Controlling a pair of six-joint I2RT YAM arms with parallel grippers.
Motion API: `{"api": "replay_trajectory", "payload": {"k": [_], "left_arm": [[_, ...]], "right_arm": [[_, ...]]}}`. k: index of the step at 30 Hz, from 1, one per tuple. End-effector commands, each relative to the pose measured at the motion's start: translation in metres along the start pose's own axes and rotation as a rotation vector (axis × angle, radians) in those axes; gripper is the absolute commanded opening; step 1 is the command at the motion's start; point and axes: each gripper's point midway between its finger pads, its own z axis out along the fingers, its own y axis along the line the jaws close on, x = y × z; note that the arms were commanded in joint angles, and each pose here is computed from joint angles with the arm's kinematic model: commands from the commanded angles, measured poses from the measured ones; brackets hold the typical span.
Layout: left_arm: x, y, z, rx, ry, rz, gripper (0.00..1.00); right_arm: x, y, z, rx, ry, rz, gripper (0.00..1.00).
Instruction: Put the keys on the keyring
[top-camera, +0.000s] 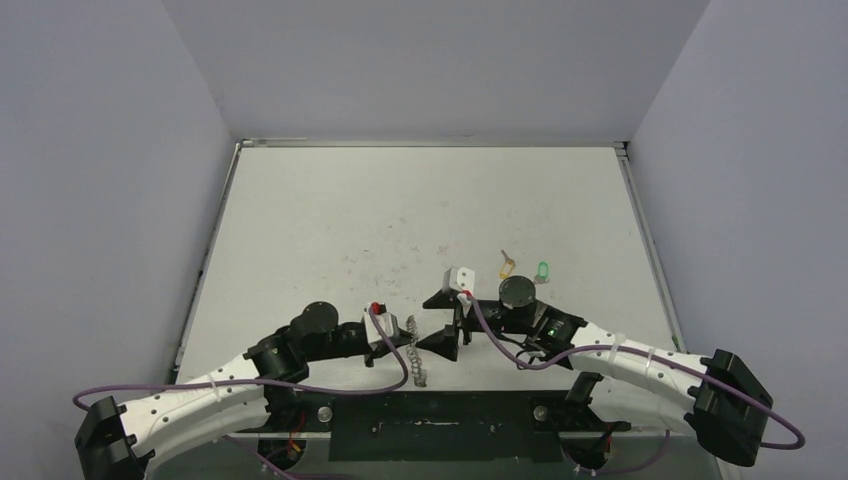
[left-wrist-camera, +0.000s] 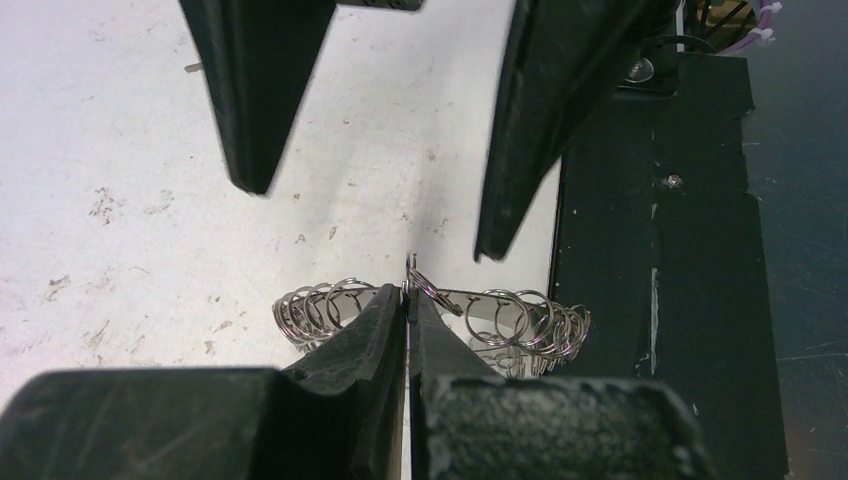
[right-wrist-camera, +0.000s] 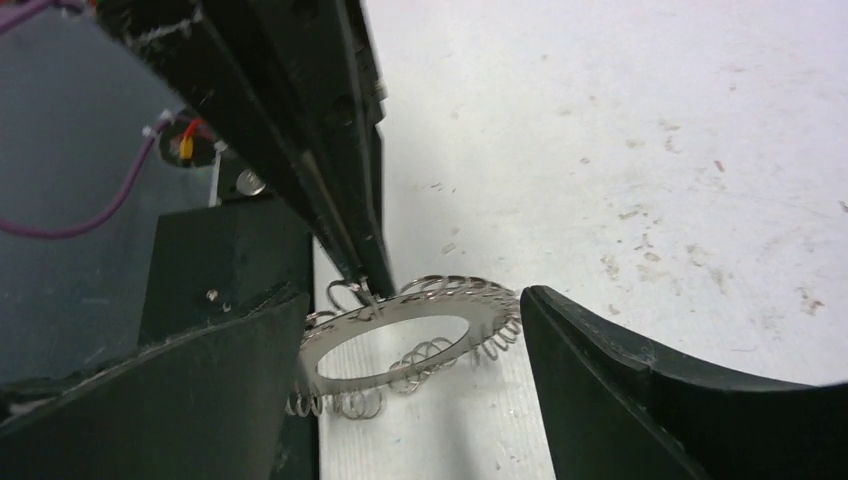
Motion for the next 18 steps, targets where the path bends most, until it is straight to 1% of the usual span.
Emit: {"api": "replay_trajectory", "payload": {"k": [1,5,8,11,13,18], "left_arm": [[-0.007,0.000,-0.002,-0.011,-0.050,-0.010,0.00],[-0.007,-0.002,-0.004,-0.008,-0.082,0.018,0.00],[-0.010,-0.005,-0.007,0.007,-0.117,0.067,0.00],[-0.014,-0.008,-0.010,0.020,-0.161,0.125,0.00],[-0.019,-0.005,-0.011,0.000,-0.202,0.139,0.00],[-0.039,0.009,-0.013,-0.089,-0.294,0.069,0.00]], "right_arm": [[-0.057,-0.022,-0.012,0.101,-0.184,0.066,0.83],[-0.062,-0.039,-0.022,0.208,-0.197,0.109,0.92],[-0.058,-0.058,-0.033,0.335,-0.190,0.167,0.99],[-0.049,-0.072,-0.042,0.442,-0.178,0.230,1.00],[-0.043,-0.077,-0.045,0.481,-0.160,0.269,1.00],[-0.031,-0.083,-0.051,0.531,-0.100,0.330,1.00]]}}
